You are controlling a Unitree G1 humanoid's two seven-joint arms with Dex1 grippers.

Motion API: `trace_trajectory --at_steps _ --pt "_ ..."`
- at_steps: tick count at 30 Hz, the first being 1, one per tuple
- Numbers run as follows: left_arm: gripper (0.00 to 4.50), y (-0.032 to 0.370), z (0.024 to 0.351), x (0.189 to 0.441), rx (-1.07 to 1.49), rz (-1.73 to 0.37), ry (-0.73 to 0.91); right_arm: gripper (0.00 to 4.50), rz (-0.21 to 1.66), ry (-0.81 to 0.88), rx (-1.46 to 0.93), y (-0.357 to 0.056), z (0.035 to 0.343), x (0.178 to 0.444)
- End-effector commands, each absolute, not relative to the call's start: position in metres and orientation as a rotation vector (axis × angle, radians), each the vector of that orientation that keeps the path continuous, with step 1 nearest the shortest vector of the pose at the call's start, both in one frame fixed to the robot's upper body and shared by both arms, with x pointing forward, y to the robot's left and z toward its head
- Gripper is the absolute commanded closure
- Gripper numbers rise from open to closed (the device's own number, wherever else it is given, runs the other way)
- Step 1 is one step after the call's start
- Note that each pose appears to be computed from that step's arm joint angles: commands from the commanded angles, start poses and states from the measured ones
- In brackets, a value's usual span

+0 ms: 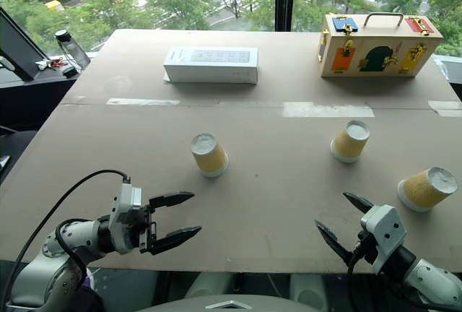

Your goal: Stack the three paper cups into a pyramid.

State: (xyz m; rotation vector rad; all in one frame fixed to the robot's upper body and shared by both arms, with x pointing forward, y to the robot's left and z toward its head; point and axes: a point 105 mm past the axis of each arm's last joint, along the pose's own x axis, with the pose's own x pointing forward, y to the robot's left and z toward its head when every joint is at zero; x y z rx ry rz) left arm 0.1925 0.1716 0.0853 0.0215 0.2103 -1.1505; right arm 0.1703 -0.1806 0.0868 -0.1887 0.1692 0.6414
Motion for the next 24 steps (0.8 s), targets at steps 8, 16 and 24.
trace_trajectory --at_steps 8,16,24 --pt "0.00 0.184 0.098 0.227 -0.032 -0.800 0.077 0.04 0.939 0.018 -0.098 -0.142 0.133 0.163" --pt "0.00 0.187 0.106 0.263 0.050 -0.791 0.068 0.04 1.114 -0.017 -0.140 -0.126 0.151 0.160" --pt "0.00 0.167 0.121 0.299 0.090 -0.871 0.007 0.04 1.070 -0.068 -0.162 -0.120 0.152 0.162"
